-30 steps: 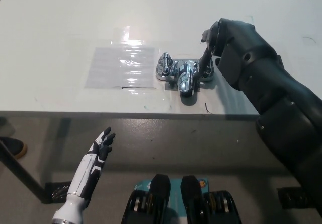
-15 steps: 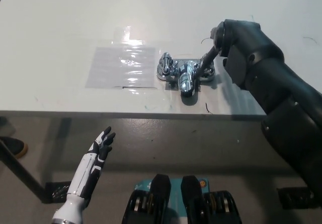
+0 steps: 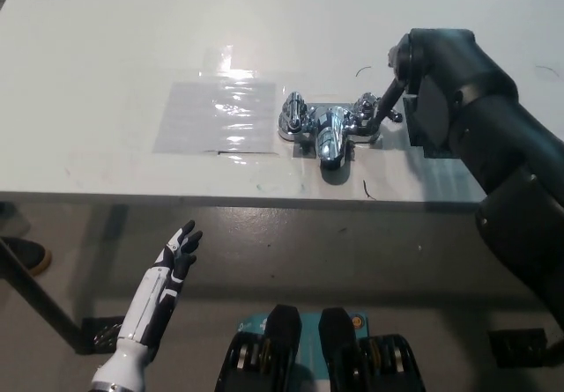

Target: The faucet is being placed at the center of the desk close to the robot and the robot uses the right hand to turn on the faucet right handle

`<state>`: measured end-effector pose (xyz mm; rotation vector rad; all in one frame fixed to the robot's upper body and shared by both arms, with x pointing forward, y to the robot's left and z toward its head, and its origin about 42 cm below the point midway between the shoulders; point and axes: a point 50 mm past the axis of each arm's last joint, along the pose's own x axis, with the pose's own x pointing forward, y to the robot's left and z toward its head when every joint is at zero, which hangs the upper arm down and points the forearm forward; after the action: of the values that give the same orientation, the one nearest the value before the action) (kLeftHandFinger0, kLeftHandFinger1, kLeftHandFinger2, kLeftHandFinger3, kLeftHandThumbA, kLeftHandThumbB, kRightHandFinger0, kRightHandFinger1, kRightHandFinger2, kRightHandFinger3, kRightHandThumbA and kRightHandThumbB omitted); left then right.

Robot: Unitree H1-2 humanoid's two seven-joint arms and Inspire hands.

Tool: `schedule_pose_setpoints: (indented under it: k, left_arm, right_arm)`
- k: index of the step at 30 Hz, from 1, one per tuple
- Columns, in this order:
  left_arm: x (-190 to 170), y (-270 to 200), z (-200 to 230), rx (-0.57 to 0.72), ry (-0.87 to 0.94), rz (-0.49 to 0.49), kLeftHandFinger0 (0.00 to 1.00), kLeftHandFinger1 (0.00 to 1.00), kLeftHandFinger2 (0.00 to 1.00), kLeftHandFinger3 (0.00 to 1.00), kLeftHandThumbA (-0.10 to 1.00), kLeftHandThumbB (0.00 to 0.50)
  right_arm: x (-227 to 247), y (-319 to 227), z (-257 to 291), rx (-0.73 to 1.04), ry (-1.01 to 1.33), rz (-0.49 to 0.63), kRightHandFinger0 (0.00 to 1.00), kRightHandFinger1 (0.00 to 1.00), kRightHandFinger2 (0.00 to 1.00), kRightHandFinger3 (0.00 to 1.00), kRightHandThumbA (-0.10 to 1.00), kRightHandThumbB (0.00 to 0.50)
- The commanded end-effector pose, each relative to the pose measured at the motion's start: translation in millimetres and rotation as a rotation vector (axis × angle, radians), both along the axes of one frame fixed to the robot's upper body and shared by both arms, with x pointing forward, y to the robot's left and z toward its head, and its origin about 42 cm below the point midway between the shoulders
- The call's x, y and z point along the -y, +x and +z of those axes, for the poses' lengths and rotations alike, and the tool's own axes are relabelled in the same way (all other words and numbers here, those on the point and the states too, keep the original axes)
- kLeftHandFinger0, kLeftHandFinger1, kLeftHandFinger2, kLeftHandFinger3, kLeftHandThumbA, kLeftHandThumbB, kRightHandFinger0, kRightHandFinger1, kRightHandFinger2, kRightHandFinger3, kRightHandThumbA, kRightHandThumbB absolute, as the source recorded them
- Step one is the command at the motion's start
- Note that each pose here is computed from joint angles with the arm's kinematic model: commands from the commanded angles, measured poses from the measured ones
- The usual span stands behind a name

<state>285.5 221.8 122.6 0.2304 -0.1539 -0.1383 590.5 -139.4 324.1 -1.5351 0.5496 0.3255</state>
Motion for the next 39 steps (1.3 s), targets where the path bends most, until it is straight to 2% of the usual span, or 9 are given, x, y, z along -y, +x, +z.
schedule_pose_setpoints:
  k: [1, 5, 9, 14, 16, 19, 28, 32, 39]
  left_arm:
    - [2.7, 5.1, 16.0, 0.063, 0.001, -0.026, 1.0, 1.0, 1.0, 1.0, 1.0, 0.472]
    - [1.9, 5.7, 15.8, 0.064, 0.001, -0.026, 1.0, 1.0, 1.0, 1.0, 1.0, 0.475]
    - [2.7, 4.6, 16.3, 0.063, 0.001, -0.029, 1.0, 1.0, 1.0, 1.0, 1.0, 0.471]
    - [3.2, 5.0, 15.7, 0.065, 0.003, -0.029, 1.0, 1.0, 1.0, 1.0, 1.0, 0.471]
    - [3.6, 4.4, 15.5, 0.063, 0.004, -0.029, 1.0, 1.0, 1.0, 1.0, 1.0, 0.473]
    - [4.1, 3.8, 15.3, 0.062, 0.005, -0.035, 1.0, 1.0, 1.0, 1.0, 1.0, 0.466]
    - [6.2, 4.6, 19.0, 0.073, 0.007, -0.041, 1.0, 1.0, 1.0, 1.0, 1.0, 0.461]
    - [5.2, 5.3, 18.1, 0.073, 0.007, -0.041, 1.0, 1.0, 1.0, 1.0, 1.0, 0.481]
    - [3.4, 4.1, 15.4, 0.063, 0.005, -0.038, 1.0, 1.0, 1.0, 1.0, 1.0, 0.472]
  right_arm:
    - [26.1, 8.3, 40.0, 0.038, -0.052, -0.036, 1.0, 1.0, 1.0, 1.0, 1.0, 0.363]
    - [27.0, 8.4, 39.7, 0.04, -0.055, -0.033, 1.0, 1.0, 1.0, 1.0, 1.0, 0.339]
    - [28.2, 10.3, 34.9, 0.172, -0.017, -0.04, 1.0, 1.0, 1.0, 1.0, 1.0, 0.335]
    - [27.3, 11.3, 30.9, 0.323, 0.029, -0.042, 1.0, 1.0, 1.0, 1.0, 1.0, 0.386]
    - [26.4, 11.5, 29.2, 0.403, 0.15, -0.069, 1.0, 1.0, 1.0, 1.0, 0.92, 0.389]
    - [20.7, 10.4, 25.5, 0.458, 0.166, -0.069, 1.0, 1.0, 1.0, 1.0, 1.0, 0.389]
    - [12.7, 9.3, 26.1, 0.514, 0.153, -0.069, 1.0, 1.0, 1.0, 1.0, 1.0, 0.394]
    - [12.2, 9.4, 27.0, 0.538, 0.153, -0.065, 1.0, 1.0, 1.0, 1.0, 1.0, 0.403]
    - [23.2, 11.9, 36.0, 0.536, 0.138, -0.065, 1.0, 1.0, 1.0, 1.0, 0.98, 0.385]
